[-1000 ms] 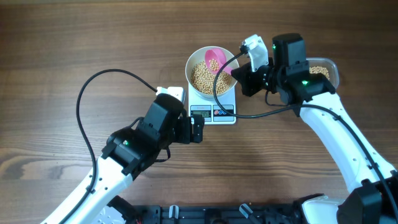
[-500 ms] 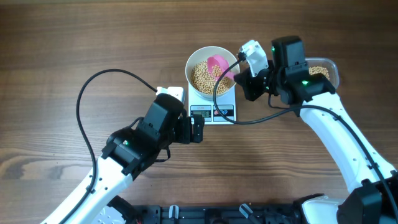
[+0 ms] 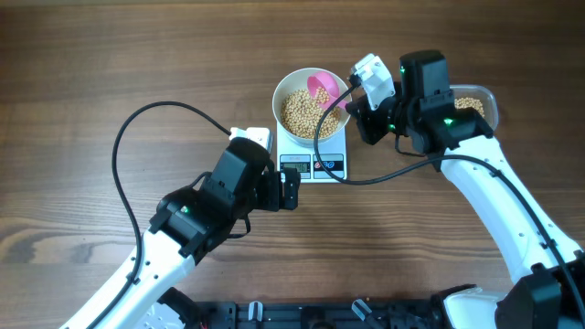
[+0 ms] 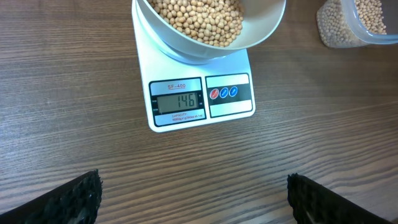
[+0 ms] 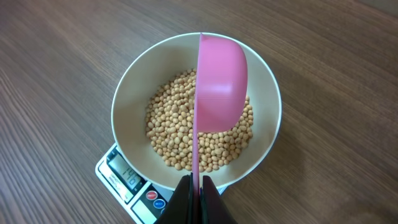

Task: Scoop item into bowl and weigh 150g on scale

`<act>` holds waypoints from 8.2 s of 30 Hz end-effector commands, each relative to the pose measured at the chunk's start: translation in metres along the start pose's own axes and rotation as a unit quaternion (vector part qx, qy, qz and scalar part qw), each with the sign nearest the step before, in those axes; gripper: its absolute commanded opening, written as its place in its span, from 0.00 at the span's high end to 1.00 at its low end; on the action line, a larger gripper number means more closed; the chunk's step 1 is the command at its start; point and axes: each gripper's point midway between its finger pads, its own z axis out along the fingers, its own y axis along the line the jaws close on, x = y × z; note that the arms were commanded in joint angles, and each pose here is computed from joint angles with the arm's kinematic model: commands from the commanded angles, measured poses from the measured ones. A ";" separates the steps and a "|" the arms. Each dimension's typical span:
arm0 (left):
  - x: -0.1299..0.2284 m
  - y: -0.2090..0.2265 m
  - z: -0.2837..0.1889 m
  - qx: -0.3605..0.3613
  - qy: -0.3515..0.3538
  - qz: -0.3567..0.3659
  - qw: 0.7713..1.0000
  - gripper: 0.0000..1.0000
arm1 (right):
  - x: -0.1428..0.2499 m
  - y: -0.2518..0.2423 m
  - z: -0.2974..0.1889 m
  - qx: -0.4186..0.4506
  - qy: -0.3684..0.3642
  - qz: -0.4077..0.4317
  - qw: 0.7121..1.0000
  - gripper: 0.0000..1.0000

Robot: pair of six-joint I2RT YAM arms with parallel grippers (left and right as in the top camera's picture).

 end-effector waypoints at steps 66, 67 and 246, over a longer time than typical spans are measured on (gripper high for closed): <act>-0.001 -0.003 -0.001 0.005 -0.001 -0.001 1.000 0.00 | -0.003 0.012 -0.007 -0.020 -0.001 -0.105 0.994 0.96; -0.001 -0.003 -0.001 0.005 -0.001 -0.001 1.000 0.00 | -0.003 0.011 -0.007 -0.018 0.000 -0.107 0.994 0.96; -0.001 -0.003 -0.001 0.005 -0.001 -0.001 1.000 0.00 | -0.016 0.006 -0.008 0.032 -0.010 -0.132 0.991 0.96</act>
